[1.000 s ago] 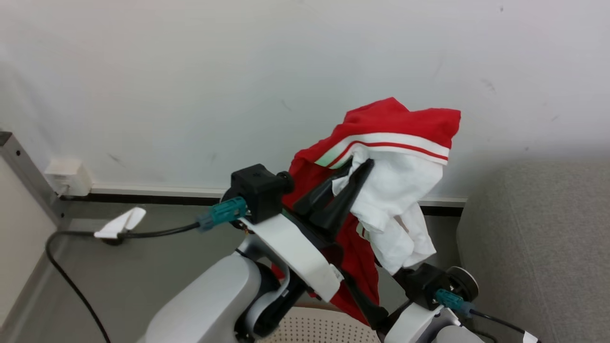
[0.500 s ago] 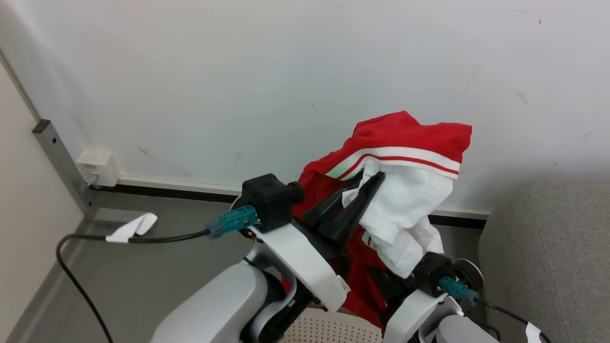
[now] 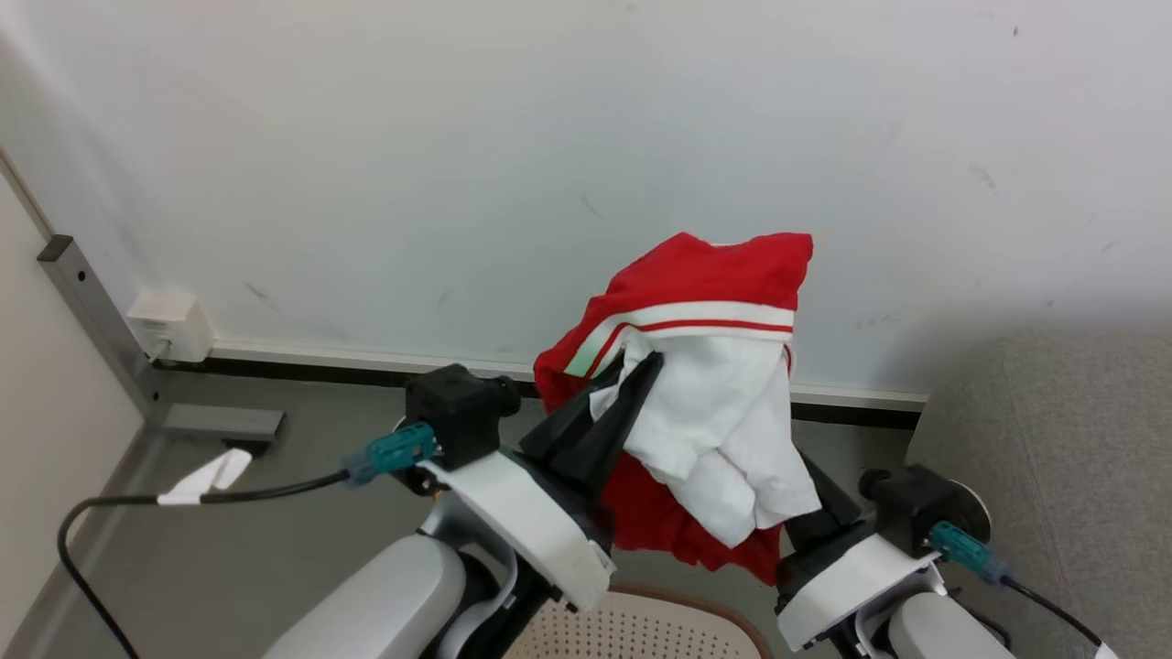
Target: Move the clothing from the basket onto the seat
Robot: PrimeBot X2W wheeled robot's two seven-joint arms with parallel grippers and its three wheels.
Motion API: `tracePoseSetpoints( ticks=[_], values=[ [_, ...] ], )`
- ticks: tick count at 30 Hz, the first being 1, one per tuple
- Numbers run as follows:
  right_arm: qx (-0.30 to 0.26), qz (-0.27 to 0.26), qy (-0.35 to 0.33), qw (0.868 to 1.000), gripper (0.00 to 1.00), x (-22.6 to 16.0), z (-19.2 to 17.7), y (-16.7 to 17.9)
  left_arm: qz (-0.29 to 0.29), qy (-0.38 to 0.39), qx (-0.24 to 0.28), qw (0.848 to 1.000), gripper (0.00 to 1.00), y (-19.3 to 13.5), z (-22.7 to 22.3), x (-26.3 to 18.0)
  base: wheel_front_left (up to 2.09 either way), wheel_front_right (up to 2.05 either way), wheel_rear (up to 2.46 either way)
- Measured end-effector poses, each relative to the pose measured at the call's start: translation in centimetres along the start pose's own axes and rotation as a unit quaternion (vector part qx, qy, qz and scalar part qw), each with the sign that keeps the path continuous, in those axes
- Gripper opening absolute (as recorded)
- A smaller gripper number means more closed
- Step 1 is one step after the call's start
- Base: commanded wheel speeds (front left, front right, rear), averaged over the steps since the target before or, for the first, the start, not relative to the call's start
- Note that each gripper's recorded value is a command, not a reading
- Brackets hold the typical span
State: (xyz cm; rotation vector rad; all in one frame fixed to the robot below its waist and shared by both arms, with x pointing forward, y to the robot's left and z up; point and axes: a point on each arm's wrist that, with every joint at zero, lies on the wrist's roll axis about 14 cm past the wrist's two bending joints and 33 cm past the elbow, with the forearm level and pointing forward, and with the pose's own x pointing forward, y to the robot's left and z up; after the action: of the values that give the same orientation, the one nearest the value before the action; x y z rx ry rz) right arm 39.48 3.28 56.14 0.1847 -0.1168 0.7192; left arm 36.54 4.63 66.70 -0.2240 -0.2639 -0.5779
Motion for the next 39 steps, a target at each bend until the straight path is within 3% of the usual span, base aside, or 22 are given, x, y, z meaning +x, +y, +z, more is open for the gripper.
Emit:
tracePoseSetpoints(
  ticks=[5, 6, 7, 8, 9, 17, 25, 39],
  values=[
    [0.013, -0.022, -0.029, 0.999, 0.00, -0.7, 1.4, -1.2, 0.011, 0.021, -0.013, 1.000, 0.00, 0.4, -1.8, -0.8, 0.00, 0.00, 0.00],
    [0.015, -0.025, -0.034, 0.999, 0.00, -0.8, 1.6, -1.4, 0.013, 0.026, -0.014, 0.999, 0.11, 0.5, -2.2, -0.9, 0.00, 0.00, 0.00],
    [0.016, -0.027, -0.038, 0.999, 0.00, -0.9, 1.9, -1.5, 0.013, 0.029, -0.015, 0.999, 0.40, 0.5, -2.4, -1.0, 0.00, 0.00, 0.00],
    [0.018, -0.031, -0.043, 0.998, 0.00, -1.0, 2.1, -1.8, 0.014, 0.030, -0.017, 0.999, 0.89, 0.6, -2.6, -1.1, 0.00, 0.00, 0.00],
    [0.020, -0.034, -0.047, 0.998, 0.00, -1.2, 2.4, -1.9, 0.015, 0.033, -0.018, 0.999, 1.00, 0.6, -2.9, -1.1, 0.00, 0.00, 0.00],
    [0.010, -0.069, -0.093, 0.993, 0.00, -3.0, 5.6, -4.7, -0.010, 0.056, -0.027, 0.998, 1.00, -0.7, -4.9, -0.8, 0.00, 0.00, 0.00],
    [-0.023, -0.128, -0.119, 0.984, 0.00, -6.6, 8.1, -8.7, -0.076, 0.068, -0.021, 0.995, 1.00, -4.1, -6.8, 0.9, 0.00, 0.00, 0.00],
    [-0.078, -0.257, -0.173, 0.947, 0.00, -16.0, 13.3, -14.7, -0.211, 0.080, -0.019, 0.974, 1.00, -11.1, -10.3, 4.8, 0.00, 0.00, 0.00]
  ],
)
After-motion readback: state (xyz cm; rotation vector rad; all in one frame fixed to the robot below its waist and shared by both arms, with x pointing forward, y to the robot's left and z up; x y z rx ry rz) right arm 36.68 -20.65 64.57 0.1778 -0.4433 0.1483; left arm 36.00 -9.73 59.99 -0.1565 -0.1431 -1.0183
